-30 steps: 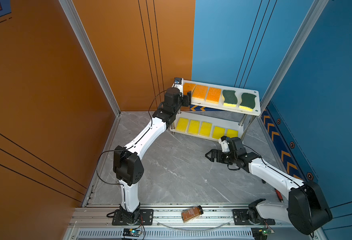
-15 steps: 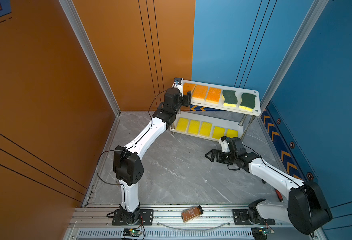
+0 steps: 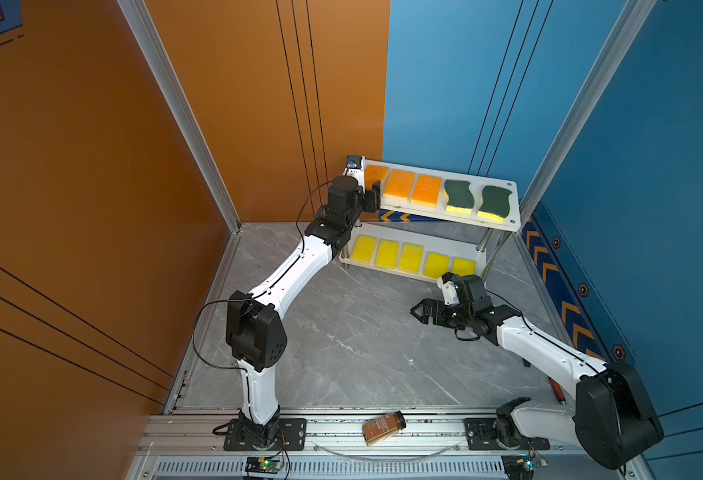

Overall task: Place and organize the cleaning sponges onto the shelf
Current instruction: 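Lower the orange sponge onto the top shelf and open the left gripper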

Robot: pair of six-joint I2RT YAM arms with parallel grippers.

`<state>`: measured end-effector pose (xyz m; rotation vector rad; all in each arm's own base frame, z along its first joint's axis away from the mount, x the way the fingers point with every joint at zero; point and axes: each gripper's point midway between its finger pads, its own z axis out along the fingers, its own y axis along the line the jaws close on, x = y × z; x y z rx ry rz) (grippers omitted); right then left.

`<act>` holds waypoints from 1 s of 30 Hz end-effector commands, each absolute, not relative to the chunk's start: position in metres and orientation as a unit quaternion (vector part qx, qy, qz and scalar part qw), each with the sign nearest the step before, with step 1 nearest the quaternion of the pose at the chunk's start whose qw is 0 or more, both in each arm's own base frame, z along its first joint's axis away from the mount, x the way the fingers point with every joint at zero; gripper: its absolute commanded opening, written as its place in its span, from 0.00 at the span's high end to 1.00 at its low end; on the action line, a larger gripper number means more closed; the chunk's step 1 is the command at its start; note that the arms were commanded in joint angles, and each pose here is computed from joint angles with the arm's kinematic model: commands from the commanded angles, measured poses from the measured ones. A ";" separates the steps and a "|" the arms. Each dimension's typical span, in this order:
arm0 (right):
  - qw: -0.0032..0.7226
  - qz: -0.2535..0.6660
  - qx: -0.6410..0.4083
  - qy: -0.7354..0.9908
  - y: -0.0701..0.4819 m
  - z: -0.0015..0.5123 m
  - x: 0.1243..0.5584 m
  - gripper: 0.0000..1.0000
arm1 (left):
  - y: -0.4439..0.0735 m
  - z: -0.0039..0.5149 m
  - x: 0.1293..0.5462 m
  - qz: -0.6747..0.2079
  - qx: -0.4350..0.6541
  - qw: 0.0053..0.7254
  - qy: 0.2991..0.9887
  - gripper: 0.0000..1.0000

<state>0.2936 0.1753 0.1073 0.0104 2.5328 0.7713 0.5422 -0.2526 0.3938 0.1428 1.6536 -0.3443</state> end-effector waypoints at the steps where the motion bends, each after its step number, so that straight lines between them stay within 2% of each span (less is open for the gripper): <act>1: 0.243 0.284 0.011 0.927 0.172 0.108 0.290 0.00 | -0.249 0.363 0.545 -0.133 0.061 0.635 0.759 0.28; 5: 0.243 0.286 0.010 0.927 0.173 0.108 0.290 0.00 | -0.251 0.364 0.543 -0.135 0.065 0.634 0.758 0.27; 10: 0.242 0.288 0.011 0.926 0.173 0.108 0.291 0.00 | -0.252 0.365 0.540 -0.138 0.066 0.636 0.757 0.19; 17: 0.241 0.290 0.010 0.926 0.174 0.108 0.291 0.00 | -0.250 0.368 0.537 -0.141 0.063 0.638 0.755 0.15; 18: 0.241 0.291 0.010 0.926 0.174 0.108 0.291 0.00 | -0.250 0.369 0.536 -0.142 0.063 0.638 0.754 0.10; 30: 0.234 0.292 0.010 0.927 0.176 0.104 0.293 0.00 | -0.235 0.383 0.527 -0.129 0.055 0.651 0.746 0.05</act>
